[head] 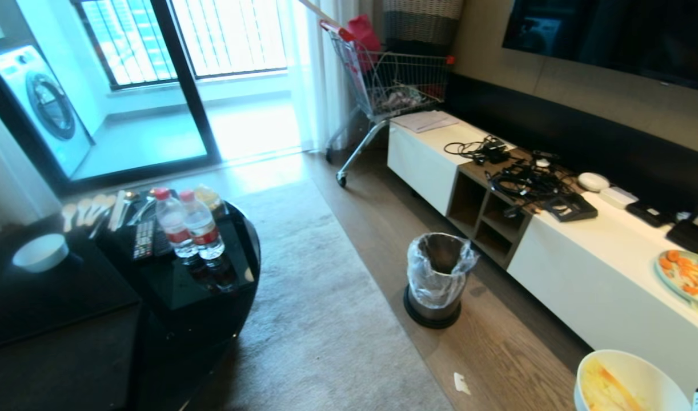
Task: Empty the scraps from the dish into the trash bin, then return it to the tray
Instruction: Move the bowl over the trash can
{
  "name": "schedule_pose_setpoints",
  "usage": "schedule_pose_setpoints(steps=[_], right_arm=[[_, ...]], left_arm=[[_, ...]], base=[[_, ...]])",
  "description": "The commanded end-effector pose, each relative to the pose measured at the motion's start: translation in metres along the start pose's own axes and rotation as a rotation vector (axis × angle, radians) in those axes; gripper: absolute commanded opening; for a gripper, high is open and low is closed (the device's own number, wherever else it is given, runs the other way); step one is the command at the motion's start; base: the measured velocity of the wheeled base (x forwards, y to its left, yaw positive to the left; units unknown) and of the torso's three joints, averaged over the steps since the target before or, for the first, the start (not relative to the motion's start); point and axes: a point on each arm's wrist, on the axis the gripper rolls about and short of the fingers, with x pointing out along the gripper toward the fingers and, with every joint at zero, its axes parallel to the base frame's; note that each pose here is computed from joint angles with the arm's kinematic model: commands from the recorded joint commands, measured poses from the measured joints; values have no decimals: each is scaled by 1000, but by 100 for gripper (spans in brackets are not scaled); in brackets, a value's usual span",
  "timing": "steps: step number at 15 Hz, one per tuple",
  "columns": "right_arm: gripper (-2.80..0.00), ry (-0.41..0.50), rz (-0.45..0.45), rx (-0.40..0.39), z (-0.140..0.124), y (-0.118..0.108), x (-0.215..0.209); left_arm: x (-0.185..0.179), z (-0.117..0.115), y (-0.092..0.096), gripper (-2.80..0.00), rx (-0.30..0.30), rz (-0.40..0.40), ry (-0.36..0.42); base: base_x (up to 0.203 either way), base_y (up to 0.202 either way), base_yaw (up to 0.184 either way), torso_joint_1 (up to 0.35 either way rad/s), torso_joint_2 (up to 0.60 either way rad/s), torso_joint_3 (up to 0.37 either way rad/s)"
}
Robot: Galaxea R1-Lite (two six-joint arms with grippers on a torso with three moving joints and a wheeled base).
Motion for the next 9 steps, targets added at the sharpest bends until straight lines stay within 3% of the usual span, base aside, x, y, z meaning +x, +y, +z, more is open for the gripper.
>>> schedule_pose_setpoints(steps=[1,9], right_arm=[[-280,-1,-2,6,0,0,0],[-280,-5,0,4,0,0,0]], left_arm=[[0,0,0,-280,-1,1,-1],[0,0,0,-280,-1,1,-1]], base=[[0,12,-169,4,6,1],[1,9,-167,2,1,4]])
